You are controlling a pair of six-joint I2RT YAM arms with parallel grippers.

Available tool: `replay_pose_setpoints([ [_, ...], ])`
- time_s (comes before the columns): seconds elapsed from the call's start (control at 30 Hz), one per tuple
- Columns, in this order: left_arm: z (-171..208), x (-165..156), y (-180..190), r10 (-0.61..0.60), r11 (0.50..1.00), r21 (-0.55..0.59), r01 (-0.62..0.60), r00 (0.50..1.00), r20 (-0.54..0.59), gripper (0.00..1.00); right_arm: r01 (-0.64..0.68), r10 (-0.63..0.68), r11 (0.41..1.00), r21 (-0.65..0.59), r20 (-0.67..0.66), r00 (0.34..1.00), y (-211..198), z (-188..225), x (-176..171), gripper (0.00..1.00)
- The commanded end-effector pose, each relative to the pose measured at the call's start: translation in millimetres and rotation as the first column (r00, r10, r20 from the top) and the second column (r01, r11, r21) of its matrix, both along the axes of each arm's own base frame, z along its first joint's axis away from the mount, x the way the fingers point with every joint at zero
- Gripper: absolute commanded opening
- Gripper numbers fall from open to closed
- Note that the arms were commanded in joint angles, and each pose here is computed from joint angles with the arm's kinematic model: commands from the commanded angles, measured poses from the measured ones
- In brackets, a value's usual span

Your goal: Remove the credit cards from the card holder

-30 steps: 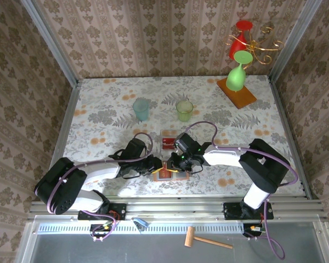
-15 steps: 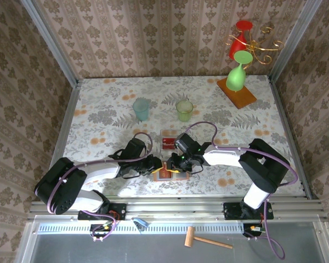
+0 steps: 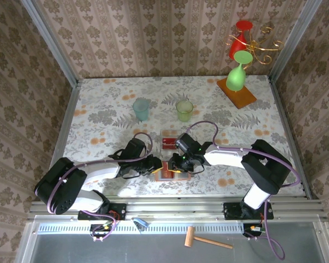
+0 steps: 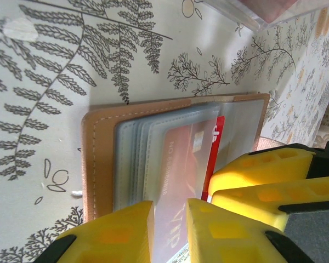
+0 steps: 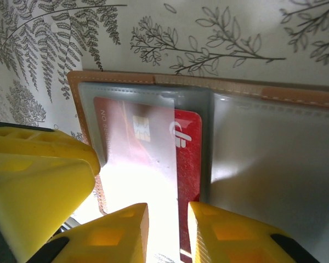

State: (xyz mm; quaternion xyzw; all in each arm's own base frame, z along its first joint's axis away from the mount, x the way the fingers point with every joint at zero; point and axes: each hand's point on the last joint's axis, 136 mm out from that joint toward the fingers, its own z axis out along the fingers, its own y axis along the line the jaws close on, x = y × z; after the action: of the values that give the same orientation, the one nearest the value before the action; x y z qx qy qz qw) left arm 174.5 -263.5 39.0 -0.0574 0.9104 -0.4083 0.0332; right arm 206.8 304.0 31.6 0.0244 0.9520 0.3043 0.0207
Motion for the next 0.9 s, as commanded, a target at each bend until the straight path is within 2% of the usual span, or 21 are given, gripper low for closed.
replay_pose_setpoints([
  [0.0,-5,0,4,-0.007,1.000,0.022,0.007,1.000,0.004,0.23,0.001,0.000,1.000,-0.031,0.036,0.999,-5,8,5,0.26],
  [0.4,-10,-1,4,-0.007,1.000,0.028,0.007,1.000,-0.007,0.23,0.004,-0.003,0.999,-0.032,0.044,0.999,-8,10,11,0.26],
  [0.87,19,9,-5,-0.030,0.999,0.015,0.030,0.999,0.040,0.22,0.027,-0.028,1.000,0.012,0.077,0.997,-16,22,16,0.25],
])
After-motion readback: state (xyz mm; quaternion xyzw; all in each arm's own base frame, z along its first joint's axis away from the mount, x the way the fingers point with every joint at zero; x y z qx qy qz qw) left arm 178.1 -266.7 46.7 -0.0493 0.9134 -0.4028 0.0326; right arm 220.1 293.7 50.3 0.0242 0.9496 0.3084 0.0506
